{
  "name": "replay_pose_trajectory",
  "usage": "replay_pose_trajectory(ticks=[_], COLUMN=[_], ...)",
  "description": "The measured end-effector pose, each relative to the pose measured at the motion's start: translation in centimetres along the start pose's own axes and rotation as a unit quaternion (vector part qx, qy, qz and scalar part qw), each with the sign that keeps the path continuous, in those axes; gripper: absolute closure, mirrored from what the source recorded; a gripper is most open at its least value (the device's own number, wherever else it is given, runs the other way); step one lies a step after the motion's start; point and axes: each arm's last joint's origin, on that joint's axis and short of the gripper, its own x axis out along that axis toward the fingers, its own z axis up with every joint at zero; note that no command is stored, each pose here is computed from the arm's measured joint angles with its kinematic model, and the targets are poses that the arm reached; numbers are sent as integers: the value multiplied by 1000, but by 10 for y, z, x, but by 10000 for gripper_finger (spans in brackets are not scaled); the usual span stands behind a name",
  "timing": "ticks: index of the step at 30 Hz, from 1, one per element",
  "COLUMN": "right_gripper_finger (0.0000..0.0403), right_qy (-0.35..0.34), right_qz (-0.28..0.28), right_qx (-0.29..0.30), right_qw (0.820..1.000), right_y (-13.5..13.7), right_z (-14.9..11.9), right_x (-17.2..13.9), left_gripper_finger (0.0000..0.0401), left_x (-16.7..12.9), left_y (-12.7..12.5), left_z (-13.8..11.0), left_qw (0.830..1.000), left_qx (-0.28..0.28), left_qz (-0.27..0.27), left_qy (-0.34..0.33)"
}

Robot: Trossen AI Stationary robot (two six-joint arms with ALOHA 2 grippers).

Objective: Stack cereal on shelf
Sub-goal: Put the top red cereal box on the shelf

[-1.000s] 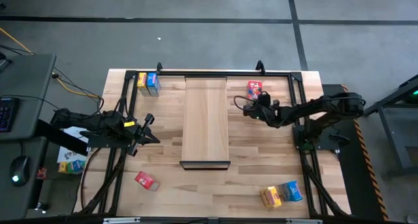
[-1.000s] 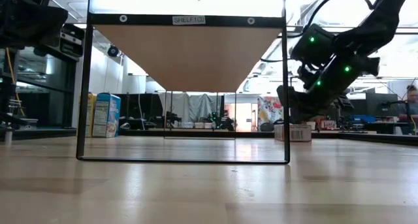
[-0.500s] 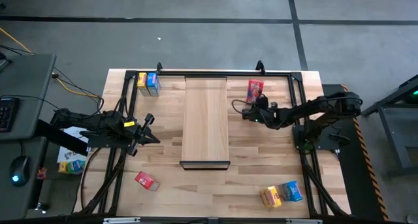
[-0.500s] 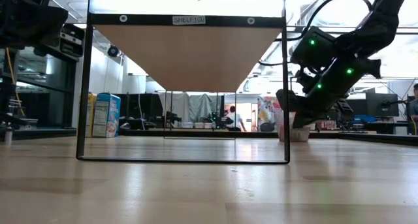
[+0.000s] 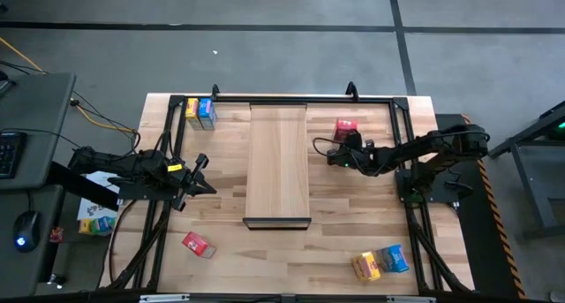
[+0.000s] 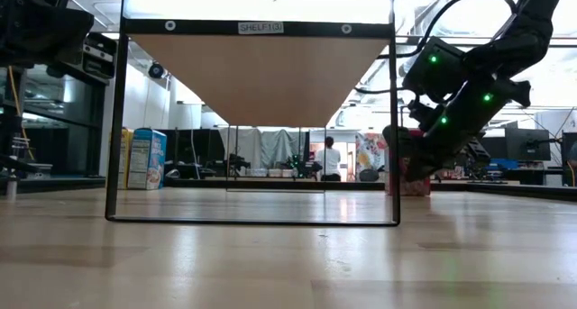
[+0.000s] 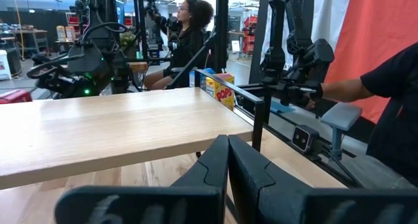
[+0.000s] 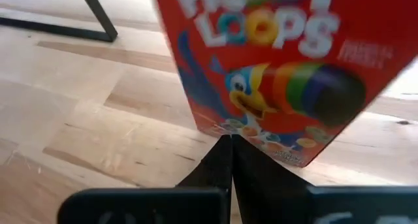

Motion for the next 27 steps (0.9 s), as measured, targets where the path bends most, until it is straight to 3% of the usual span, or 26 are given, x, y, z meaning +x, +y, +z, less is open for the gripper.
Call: replay_pose_trajectory(ticks=[8,16,21,27], right_gripper_finger=[403,403,403,403], right_qy=[53,147,111,1], right_qz=[37,161,228,333], right_qx=[-34,-91,-94,-84], right_qw=[997,972,963,939], right_y=[1,6,6,7], right_z=[-3,-1,13,42], right_x=[-1,-28,-61,-95], left_gripper_finger=[398,398,398,398], left_x=[0,0,0,0], left_y=[0,0,0,0], left_z=[0,0,0,0], left_qw=[1000,1000,1000,1000], left_qx=[0,0,0,0], left_qz=[0,0,0,0], left_qy=[0,0,0,0])
